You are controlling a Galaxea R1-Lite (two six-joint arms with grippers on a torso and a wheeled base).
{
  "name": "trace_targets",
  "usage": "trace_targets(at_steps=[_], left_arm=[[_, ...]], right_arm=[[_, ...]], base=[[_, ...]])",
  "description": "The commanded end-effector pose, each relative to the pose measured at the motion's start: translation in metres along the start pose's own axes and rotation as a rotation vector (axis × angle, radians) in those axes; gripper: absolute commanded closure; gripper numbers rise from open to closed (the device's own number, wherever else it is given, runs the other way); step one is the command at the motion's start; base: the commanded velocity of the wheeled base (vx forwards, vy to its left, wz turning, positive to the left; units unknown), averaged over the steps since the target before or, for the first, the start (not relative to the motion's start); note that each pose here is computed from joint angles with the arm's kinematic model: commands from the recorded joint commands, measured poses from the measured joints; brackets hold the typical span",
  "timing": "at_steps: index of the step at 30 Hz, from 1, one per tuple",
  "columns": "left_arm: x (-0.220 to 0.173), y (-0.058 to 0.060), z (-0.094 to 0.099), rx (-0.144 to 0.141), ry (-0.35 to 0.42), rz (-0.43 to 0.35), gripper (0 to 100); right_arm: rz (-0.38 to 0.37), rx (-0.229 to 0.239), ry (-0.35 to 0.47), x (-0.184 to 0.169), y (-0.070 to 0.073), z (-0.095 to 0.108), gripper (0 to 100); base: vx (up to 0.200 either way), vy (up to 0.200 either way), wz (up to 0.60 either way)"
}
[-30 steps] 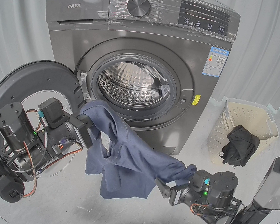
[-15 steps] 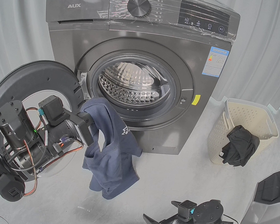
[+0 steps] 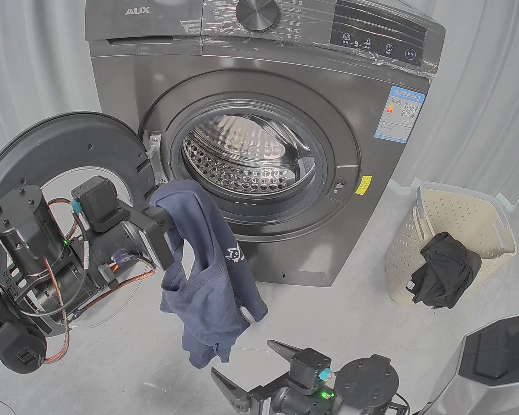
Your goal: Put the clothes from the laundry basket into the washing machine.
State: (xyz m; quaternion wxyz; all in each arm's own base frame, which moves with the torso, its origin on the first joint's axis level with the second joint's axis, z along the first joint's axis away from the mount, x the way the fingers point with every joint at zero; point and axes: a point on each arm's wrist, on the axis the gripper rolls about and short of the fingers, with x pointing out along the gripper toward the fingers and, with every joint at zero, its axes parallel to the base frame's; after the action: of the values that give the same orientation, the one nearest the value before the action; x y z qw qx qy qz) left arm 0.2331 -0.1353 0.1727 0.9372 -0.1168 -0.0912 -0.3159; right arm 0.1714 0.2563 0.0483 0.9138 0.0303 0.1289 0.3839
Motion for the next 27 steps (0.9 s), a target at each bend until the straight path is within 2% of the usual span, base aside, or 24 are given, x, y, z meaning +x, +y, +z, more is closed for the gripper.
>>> trace_targets(at_steps=[1, 5, 10, 19, 24, 27], left_arm=[[0.001, 0.0, 0.0, 0.0, -0.001, 0.0, 100], [0.001, 0.0, -0.001, 0.0, 0.001, 0.002, 100], [0.001, 0.0, 0.0, -0.001, -0.001, 0.006, 100], [0.001, 0.0, -0.002, -0.001, 0.003, 0.009, 100], [0.001, 0.0, -0.002, -0.001, 0.005, 0.007, 100], [0.001, 0.0, -0.002, -0.001, 0.003, 0.007, 100]], right_arm=[[0.03, -0.012, -0.03, 0.014, 0.007, 0.001, 0], [0.047, -0.037, -0.065, 0.034, 0.011, 0.003, 0], [0.044, -0.035, -0.113, 0.057, 0.011, 0.008, 0], [0.093, -0.043, -0.154, 0.075, 0.028, 0.007, 0], [0.087, -0.037, -0.173, 0.087, 0.029, 0.006, 0], [0.069, -0.029, -0.185, 0.095, 0.026, 0.006, 0]], base=[[0.0, 0.0, 0.0], [0.0, 0.0, 0.0], [0.0, 0.0, 0.0], [0.0, 0.0, 0.0], [0.0, 0.0, 0.0], [0.0, 0.0, 0.0]])
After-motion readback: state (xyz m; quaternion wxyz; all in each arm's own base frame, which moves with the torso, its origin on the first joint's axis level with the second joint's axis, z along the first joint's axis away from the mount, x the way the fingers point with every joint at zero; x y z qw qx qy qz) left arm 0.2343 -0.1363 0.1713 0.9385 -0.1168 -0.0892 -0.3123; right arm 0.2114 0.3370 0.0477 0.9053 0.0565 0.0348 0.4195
